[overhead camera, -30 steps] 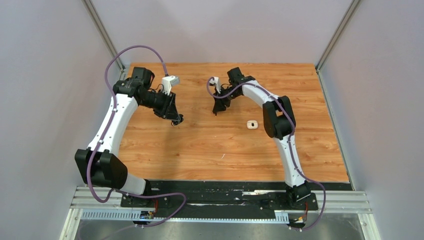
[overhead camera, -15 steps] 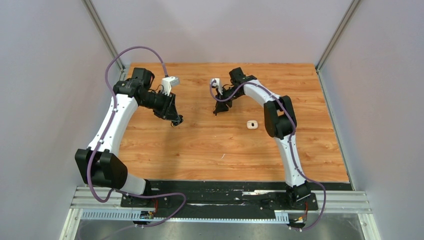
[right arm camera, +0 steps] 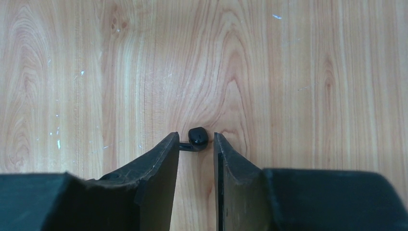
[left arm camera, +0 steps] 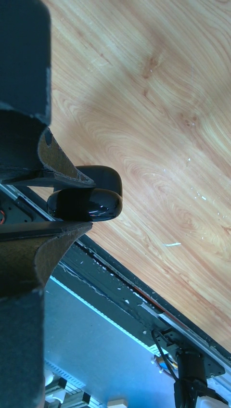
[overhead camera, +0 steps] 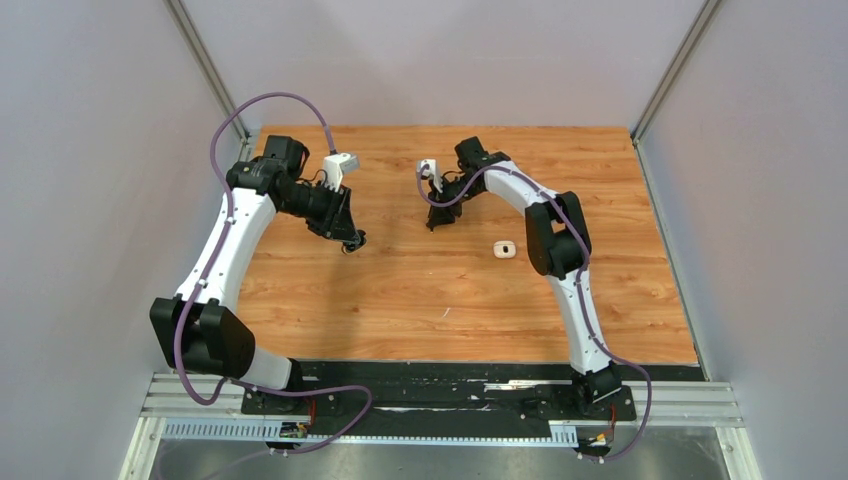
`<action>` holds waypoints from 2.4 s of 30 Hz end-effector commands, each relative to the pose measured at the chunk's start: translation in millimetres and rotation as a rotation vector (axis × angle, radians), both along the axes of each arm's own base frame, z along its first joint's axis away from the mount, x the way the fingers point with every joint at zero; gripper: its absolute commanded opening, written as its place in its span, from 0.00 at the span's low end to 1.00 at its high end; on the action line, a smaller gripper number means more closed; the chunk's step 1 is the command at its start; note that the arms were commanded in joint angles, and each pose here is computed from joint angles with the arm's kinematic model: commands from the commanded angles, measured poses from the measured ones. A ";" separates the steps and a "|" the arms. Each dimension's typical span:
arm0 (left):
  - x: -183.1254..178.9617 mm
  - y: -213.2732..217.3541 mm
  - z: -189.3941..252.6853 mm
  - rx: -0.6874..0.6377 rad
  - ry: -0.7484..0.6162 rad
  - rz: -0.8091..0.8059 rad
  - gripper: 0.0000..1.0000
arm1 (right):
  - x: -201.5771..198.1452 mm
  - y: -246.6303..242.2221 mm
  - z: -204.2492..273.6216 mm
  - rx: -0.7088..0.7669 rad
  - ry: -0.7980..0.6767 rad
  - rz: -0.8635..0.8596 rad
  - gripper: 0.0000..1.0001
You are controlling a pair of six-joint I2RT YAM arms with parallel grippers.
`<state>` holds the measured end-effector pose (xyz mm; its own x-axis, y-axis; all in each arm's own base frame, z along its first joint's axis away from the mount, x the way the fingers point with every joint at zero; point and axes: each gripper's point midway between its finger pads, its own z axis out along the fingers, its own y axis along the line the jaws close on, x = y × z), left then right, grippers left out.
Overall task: Insert the wireless bluetooth earbuds into the charging case
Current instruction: Pick up the right earbud from the center of the board, then insert the right earbud into the right side groove of the charging case.
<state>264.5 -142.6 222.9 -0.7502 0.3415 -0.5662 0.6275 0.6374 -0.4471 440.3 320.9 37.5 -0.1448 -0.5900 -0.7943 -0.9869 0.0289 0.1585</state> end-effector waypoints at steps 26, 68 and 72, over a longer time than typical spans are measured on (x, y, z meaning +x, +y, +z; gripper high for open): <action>1.1 1.5 0.6 -0.002 -0.003 0.016 0.00 | -11.0 6.1 -23.3 -0.055 -0.048 0.070 0.22; 36.5 -112.6 -5.7 -0.445 0.310 -0.014 0.00 | -132.3 12.7 230.7 0.258 -1.395 -0.089 0.00; 33.1 -115.2 -1.5 -0.468 0.323 -0.027 0.00 | -132.9 12.0 226.9 0.255 -1.382 -0.091 0.00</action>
